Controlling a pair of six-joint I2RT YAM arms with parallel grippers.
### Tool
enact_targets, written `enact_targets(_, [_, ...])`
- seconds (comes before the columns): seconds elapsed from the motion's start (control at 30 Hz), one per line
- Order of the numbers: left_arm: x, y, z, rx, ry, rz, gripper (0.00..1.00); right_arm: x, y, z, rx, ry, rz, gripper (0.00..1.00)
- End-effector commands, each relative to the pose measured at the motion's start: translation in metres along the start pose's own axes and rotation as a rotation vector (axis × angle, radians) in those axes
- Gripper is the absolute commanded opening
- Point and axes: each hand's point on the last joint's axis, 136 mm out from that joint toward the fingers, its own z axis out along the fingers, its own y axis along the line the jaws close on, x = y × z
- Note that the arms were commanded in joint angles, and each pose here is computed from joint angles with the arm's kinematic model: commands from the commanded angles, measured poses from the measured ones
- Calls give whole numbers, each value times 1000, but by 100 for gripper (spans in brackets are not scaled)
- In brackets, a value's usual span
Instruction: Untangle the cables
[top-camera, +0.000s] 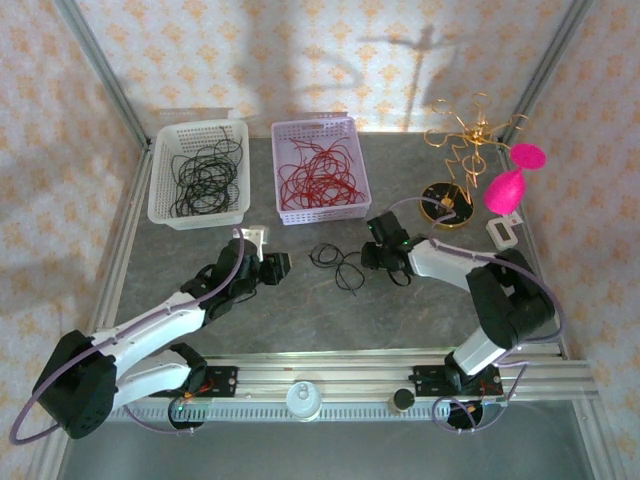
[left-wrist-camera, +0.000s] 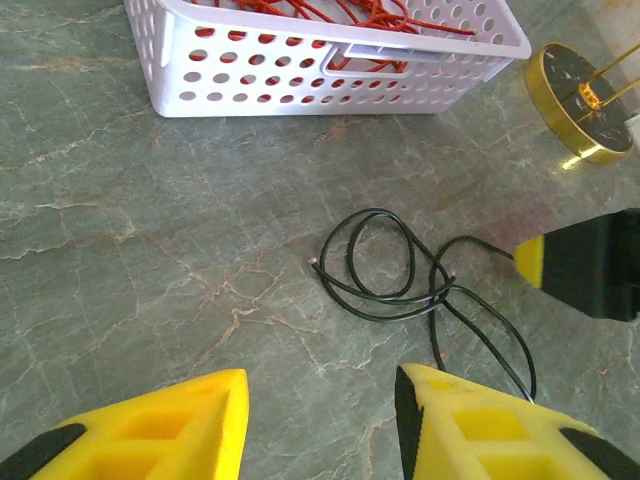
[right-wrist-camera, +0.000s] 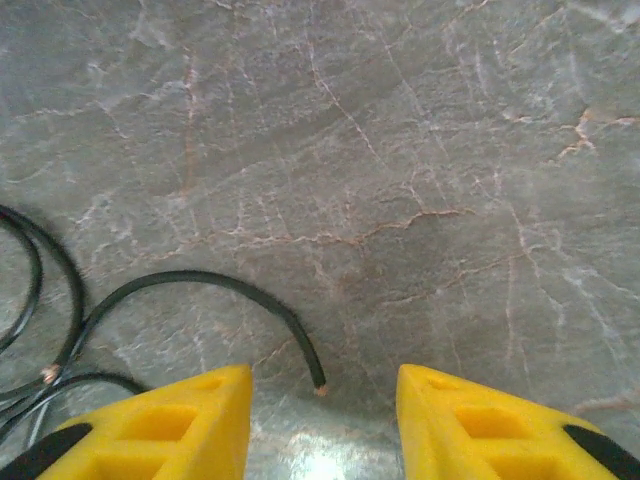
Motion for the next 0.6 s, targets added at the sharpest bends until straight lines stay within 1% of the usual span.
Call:
enact_targets(0.0, [-4, -10, -4, 48, -22, -17, 44, -13, 7, 8, -22, -34, 24, 40])
enact_targets(0.1, [-5, -11, -7, 52, -24, -9, 44, -13, 9, 16, -33, -28, 26, 37])
enact_targets(0.27, [-2, -7, -10, 41, -29, -9, 44, -16, 6, 27, -4, -35, -1, 32])
enact_targets(0.43, [-2, -6, -9, 42, -29, -17, 44, -16, 16, 27, -59, -25, -4, 23])
enact_targets(0.57, [-3, -9, -6, 46, -24, -14, 44, -15, 21, 25, -72, -27, -20, 20])
